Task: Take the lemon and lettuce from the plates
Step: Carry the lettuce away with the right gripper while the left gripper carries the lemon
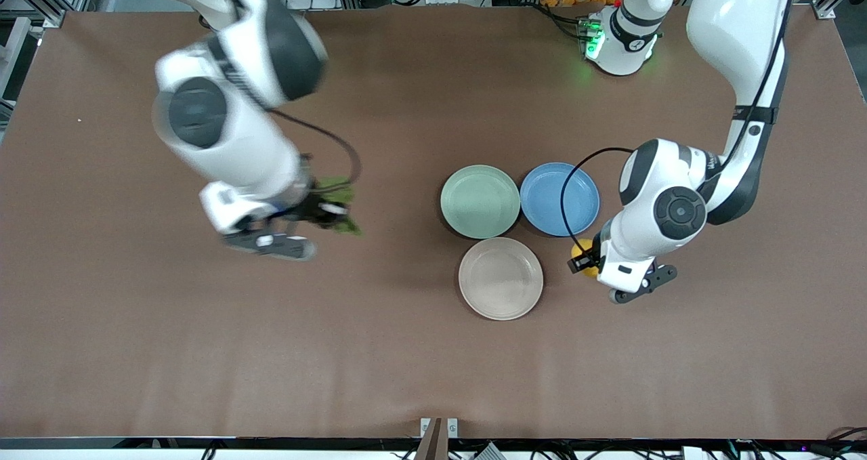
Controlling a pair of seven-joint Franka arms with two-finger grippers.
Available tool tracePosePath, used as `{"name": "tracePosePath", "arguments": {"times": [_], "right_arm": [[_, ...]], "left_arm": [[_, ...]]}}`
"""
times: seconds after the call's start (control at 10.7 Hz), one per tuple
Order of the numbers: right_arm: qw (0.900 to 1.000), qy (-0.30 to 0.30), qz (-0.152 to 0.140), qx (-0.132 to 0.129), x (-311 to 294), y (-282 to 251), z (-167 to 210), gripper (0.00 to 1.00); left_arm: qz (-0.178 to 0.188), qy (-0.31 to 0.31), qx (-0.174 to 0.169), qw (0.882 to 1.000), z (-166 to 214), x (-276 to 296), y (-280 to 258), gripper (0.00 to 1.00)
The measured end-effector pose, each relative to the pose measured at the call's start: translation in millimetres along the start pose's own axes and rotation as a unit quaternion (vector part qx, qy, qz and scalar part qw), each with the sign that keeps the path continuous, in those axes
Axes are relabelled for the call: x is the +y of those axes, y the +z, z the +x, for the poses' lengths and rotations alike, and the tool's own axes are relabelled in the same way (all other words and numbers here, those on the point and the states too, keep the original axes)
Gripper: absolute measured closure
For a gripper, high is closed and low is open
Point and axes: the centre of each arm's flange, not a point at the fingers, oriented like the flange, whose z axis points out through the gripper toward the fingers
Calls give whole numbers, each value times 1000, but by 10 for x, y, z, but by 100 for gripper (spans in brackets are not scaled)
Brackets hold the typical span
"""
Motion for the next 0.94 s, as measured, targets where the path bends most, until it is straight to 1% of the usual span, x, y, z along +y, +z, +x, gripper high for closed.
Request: {"name": "tracePosePath", "arguments": {"times": [0.19, 0.38, 0.47, 0.56, 0.66, 0.75, 0.94], "right_arm": [[1000, -17, -3, -20, 680, -56, 285, 98], [999, -29, -2, -31, 1252, 10, 521, 98], [999, -35, -1, -38, 1548, 73, 623, 98], [998, -40, -7, -44, 1847, 149, 713, 98], [998, -43, -18, -47, 2091, 249, 799, 98], [997, -45, -28, -48, 2233, 391, 877, 98], [997, -37, -36, -55, 2466, 806, 1025, 98]], "left_arm": [[10, 1, -2, 1000, -234, -197, -85, 33], [17, 7, 1, 1000, -461, -367, -156, 33], [19, 13, 1, 1000, -515, -436, -170, 33], [20, 16, 1, 1000, -510, -503, -157, 33], [19, 23, 0, 1000, -455, -583, -130, 33], [20, 29, -1, 999, -391, -674, -112, 33], [20, 43, -5, 999, -229, -906, -86, 33]]}}
